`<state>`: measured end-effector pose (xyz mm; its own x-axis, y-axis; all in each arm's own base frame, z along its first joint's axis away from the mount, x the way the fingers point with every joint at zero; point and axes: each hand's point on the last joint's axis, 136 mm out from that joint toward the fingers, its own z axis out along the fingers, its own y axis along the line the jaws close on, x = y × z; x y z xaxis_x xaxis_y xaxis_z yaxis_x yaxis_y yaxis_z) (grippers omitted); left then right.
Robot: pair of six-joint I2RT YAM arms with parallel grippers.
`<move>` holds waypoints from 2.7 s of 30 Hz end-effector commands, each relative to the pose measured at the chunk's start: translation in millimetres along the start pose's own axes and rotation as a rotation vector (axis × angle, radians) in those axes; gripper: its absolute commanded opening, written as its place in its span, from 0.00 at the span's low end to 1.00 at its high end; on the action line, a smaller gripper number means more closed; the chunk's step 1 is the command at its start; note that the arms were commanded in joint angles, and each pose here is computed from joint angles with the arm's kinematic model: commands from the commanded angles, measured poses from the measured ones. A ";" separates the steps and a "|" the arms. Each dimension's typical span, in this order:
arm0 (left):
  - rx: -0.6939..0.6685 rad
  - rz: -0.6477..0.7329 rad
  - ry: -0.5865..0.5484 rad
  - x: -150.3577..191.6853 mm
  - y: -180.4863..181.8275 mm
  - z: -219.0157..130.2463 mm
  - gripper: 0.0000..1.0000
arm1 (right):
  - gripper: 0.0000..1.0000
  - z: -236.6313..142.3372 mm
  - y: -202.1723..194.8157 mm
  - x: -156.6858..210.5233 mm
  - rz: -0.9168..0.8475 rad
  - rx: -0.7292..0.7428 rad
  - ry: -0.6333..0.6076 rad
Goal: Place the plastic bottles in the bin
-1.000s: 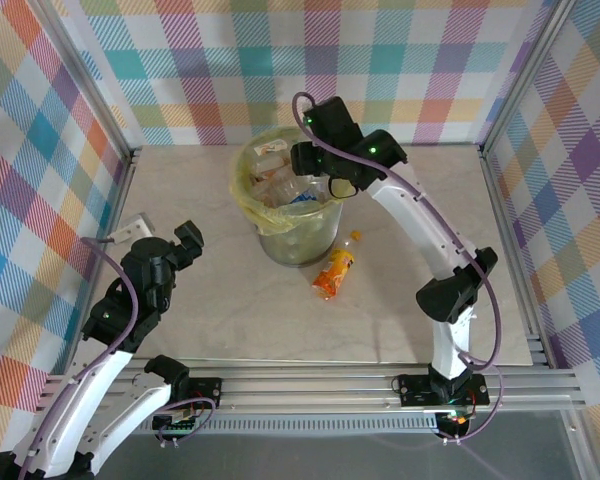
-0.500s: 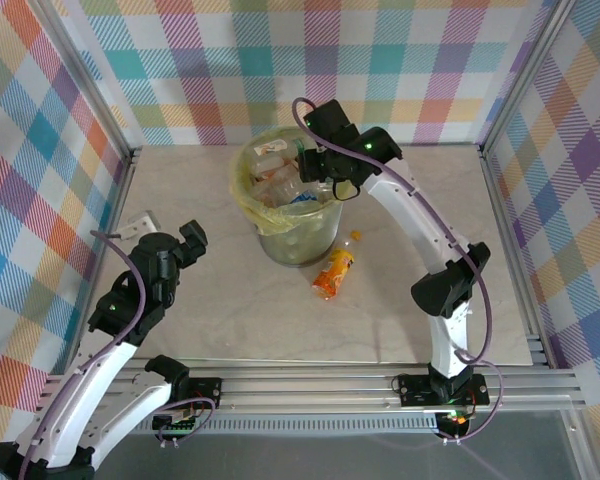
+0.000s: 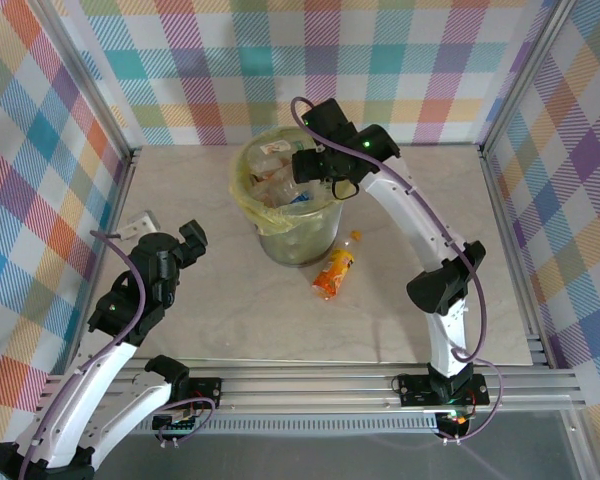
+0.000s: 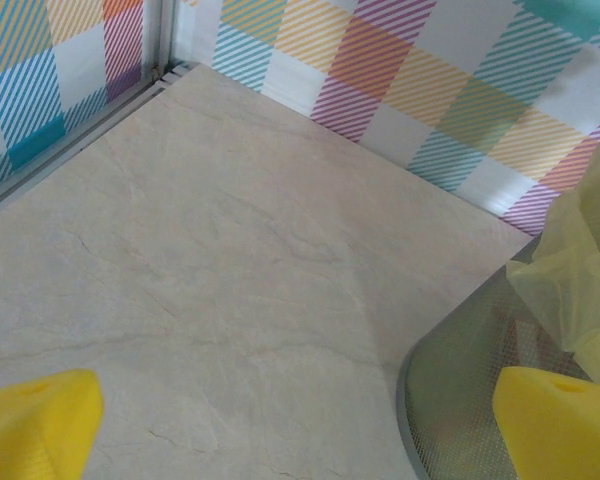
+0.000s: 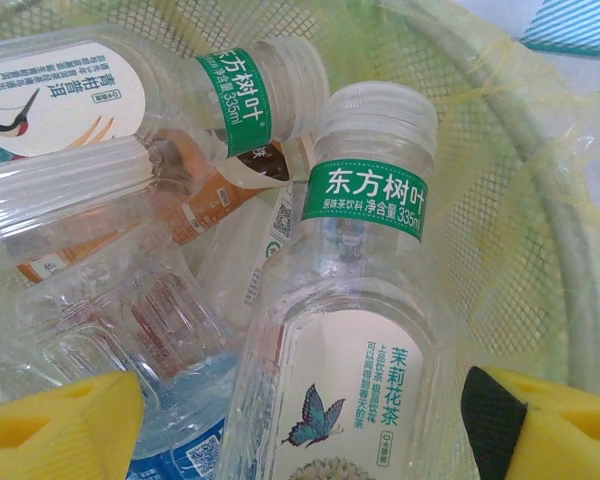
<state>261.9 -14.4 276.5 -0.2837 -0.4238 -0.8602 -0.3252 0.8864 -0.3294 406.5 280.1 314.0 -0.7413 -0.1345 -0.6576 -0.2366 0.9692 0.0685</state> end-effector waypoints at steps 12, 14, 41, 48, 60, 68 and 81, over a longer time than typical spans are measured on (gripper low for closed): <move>0.018 -0.030 -0.016 -5.4 -5.8 2.8 1.00 | 0.67 -23.4 -4.8 -11.0 -0.012 -0.013 -0.050; 0.021 -0.025 -0.013 -5.7 -6.8 2.6 1.00 | 0.70 -29.3 -4.5 -12.0 -0.016 -0.022 -0.057; 0.019 -0.078 -0.006 0.3 -4.1 4.1 1.00 | 1.00 -32.0 -90.8 176.3 0.485 -0.019 0.053; 0.026 -0.087 0.004 3.9 -5.6 6.2 1.00 | 1.00 25.7 -73.5 205.2 0.527 -0.070 0.179; 0.008 -0.078 0.007 5.8 -1.6 6.4 1.00 | 0.99 82.8 -68.1 228.6 0.567 -0.067 0.279; 0.000 -0.078 0.008 6.7 0.1 6.4 1.00 | 0.97 107.5 -71.0 254.4 0.586 -0.041 0.356; 0.003 -0.083 0.017 8.7 -1.0 7.7 1.00 | 0.87 121.7 -95.8 284.4 0.601 0.062 0.417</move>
<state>266.2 -20.3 266.5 -0.2861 -0.4861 -0.8257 -0.3343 0.8583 -0.3894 310.5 199.3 55.3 -0.9111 0.3448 -0.2260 0.2448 0.8936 0.3763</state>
